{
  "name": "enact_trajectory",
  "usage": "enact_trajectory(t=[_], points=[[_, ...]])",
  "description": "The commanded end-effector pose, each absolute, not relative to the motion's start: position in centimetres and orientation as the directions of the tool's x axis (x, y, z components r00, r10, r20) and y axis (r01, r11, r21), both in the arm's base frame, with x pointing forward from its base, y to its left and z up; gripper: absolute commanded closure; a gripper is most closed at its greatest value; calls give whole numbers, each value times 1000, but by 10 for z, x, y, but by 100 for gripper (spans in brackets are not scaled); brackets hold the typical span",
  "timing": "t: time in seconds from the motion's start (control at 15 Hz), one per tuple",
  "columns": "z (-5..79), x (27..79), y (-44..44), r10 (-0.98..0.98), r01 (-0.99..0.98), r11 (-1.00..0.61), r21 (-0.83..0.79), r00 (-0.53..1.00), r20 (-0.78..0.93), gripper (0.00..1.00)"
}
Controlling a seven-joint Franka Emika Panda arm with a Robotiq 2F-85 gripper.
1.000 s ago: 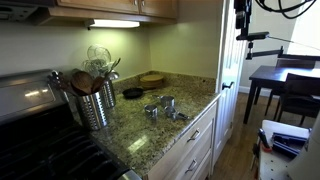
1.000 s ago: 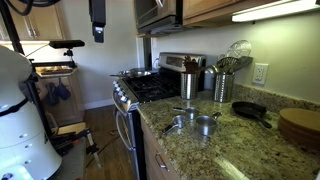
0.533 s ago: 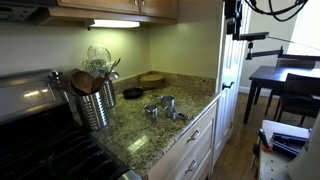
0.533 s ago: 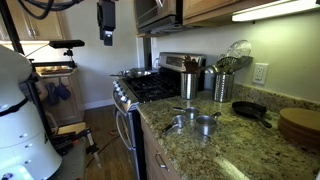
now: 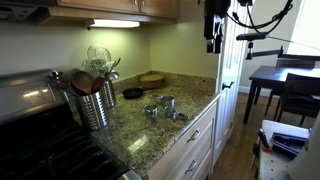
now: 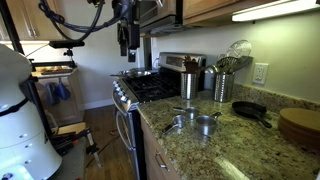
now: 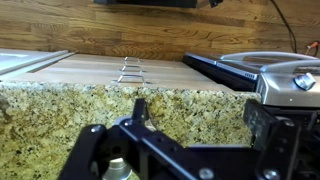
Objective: Stack the pots on the counter
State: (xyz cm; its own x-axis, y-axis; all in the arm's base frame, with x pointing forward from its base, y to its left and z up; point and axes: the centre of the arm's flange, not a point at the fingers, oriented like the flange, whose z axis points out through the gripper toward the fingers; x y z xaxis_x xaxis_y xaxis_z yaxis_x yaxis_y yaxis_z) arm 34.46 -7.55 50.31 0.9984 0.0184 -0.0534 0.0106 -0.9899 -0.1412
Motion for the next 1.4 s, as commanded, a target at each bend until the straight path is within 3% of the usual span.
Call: enact_trajectory(t=[0.0,1.33], points=[[463,357,-86,22,16,-993,-121,999,-49,0],[388,413,-86,30,18,-993,-116,994,-106,0]])
